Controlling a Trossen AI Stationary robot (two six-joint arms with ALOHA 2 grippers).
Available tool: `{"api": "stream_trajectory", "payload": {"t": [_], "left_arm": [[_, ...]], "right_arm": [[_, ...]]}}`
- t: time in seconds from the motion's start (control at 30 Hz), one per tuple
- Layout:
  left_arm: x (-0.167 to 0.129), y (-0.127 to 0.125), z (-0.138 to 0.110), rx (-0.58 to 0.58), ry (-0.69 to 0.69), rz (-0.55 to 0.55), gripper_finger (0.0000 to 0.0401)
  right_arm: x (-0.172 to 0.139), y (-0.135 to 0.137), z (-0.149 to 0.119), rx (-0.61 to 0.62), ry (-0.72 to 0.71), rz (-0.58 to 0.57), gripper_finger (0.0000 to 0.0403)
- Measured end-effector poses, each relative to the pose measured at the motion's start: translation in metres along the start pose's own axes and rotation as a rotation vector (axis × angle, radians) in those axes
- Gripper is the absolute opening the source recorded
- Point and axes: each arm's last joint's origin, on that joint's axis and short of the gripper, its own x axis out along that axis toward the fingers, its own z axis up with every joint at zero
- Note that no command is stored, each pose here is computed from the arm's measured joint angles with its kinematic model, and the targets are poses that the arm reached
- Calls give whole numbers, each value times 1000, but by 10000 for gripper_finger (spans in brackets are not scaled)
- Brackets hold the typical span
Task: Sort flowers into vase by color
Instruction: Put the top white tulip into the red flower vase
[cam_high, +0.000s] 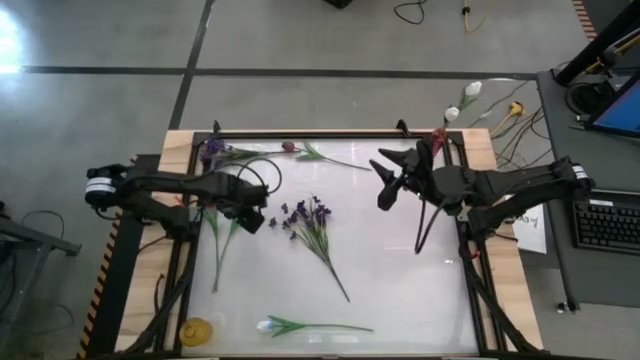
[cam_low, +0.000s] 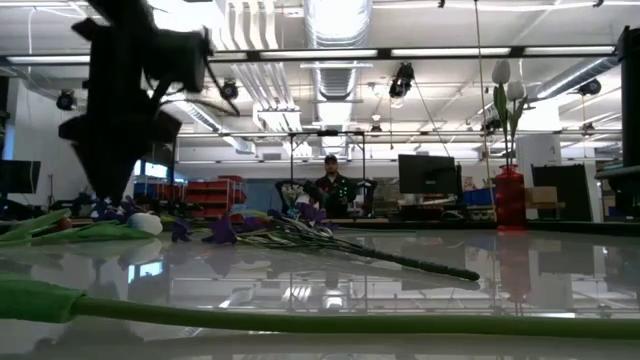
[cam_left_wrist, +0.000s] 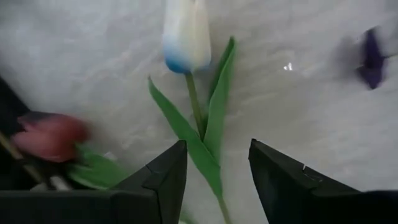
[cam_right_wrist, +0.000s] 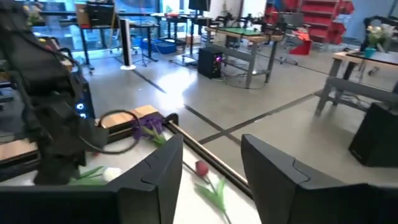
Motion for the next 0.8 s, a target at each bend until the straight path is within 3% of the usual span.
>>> {"api": "stream_trajectory", "payload": {"t": [0.37,0.47,0.63,0.8], "left_arm": [[43,1,-4,-26,8,88,160],[49,-4,-2,-13,4,67,152],[50,-6,1,26,0,84,88],[29,-11,9,40,-97,9,9]], "right_arm": [[-6,2,24,50,-48,28,161],[-7,1,27,48,-44,45,155],[-7,1,29,76,-32,71,147],[-8,3,29,130,-21,147,144]]}}
